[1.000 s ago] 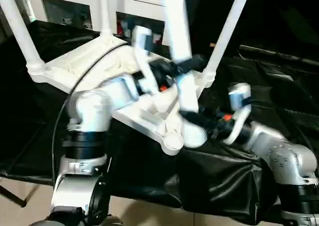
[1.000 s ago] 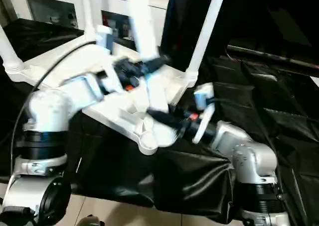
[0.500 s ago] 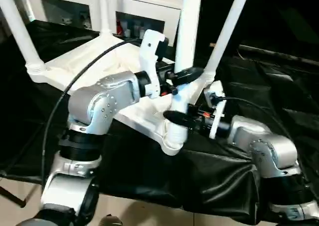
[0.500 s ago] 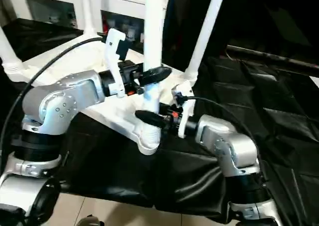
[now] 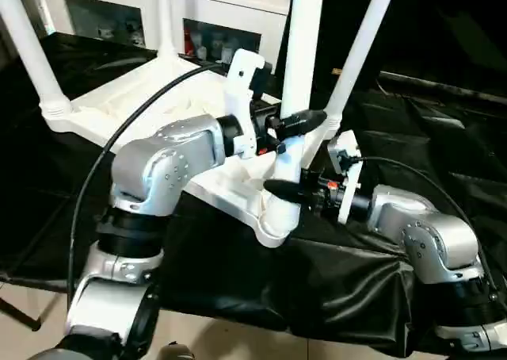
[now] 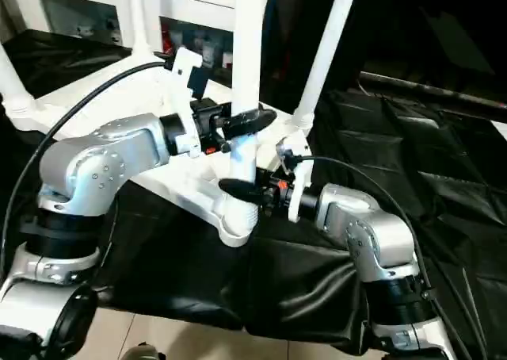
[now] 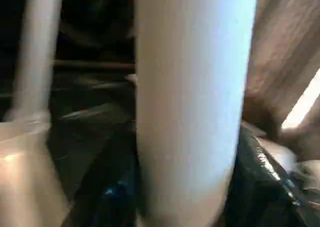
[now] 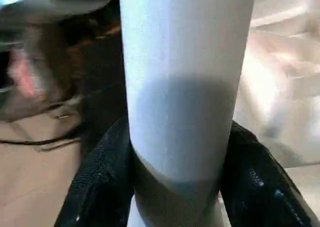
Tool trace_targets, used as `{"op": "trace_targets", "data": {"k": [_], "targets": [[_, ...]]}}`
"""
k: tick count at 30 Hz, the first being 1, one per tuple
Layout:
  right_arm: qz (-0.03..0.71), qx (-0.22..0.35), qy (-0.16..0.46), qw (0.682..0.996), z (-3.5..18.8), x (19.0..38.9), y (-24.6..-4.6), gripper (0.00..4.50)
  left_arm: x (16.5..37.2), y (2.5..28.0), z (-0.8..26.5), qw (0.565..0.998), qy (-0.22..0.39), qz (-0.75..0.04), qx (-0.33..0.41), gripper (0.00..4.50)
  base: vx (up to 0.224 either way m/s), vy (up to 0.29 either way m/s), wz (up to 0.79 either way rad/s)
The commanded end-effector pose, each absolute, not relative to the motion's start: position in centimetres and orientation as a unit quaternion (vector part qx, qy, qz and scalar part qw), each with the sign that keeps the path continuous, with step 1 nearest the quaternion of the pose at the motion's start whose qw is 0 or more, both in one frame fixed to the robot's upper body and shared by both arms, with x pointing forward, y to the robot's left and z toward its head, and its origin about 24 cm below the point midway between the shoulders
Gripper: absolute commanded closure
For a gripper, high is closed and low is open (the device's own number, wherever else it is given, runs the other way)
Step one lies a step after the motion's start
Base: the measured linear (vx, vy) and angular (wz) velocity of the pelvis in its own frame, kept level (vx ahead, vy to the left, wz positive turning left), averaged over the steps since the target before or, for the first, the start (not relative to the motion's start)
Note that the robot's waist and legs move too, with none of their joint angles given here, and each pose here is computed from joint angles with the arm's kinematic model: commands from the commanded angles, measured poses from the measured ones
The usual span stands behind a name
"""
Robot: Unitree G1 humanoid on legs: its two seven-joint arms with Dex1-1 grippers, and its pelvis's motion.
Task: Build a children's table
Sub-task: Pick table leg
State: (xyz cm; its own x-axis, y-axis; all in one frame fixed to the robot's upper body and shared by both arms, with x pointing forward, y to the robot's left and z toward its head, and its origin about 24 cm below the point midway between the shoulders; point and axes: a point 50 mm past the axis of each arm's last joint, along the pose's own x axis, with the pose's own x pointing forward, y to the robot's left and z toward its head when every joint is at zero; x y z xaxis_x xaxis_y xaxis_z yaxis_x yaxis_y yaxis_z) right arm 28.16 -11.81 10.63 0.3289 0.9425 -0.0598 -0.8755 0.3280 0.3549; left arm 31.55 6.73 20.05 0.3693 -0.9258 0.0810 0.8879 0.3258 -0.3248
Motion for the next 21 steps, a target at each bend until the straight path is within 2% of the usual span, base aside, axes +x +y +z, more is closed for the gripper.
{"op": "trace_targets", "data": {"k": [1, 3, 4, 7, 9, 18, 21], "targets": [[0.579, 0.129, 0.115, 0.797, 11.42, 27.99, -12.13, 2.62, 31.20, 6.67, 20.89, 0.792, 0.041, -0.583, -0.176, 1.90, 0.000, 0.000, 0.00], [0.581, 0.128, 0.113, 0.796, 11.36, 28.02, -12.38, 2.62, 31.23, 7.02, 20.98, 0.777, 0.038, -0.594, -0.203, 1.90, 0.000, 0.000, 0.00], [0.583, 0.129, 0.112, 0.794, 11.35, 28.00, -12.48, 2.62, 31.29, 7.15, 21.06, 0.773, 0.037, -0.596, -0.215, 2.16, 0.000, 0.000, 0.00], [0.585, 0.130, 0.111, 0.792, 11.38, 27.96, -12.55, 2.62, 31.47, 7.24, 21.08, 0.777, 0.037, -0.591, -0.216, 2.25, 0.000, 0.000, 0.00], [0.588, 0.130, 0.111, 0.791, 11.40, 27.90, -12.56, 2.63, 31.43, 7.23, 20.94, 0.778, 0.039, -0.592, -0.206, 2.56, 0.000, 0.000, 0.00], [0.595, 0.120, 0.115, 0.786, 11.29, 27.81, -12.52, 2.63, 31.17, 6.84, 20.27, 0.777, 0.049, -0.602, -0.178, 2.71, 0.000, 0.000, 0.00], [0.590, 0.101, 0.106, 0.794, 11.24, 27.94, -12.48, 2.63, 31.08, 6.88, 20.28, 0.775, 0.048, -0.604, -0.178, 2.71, 0.000, 0.000, 0.00]]}}
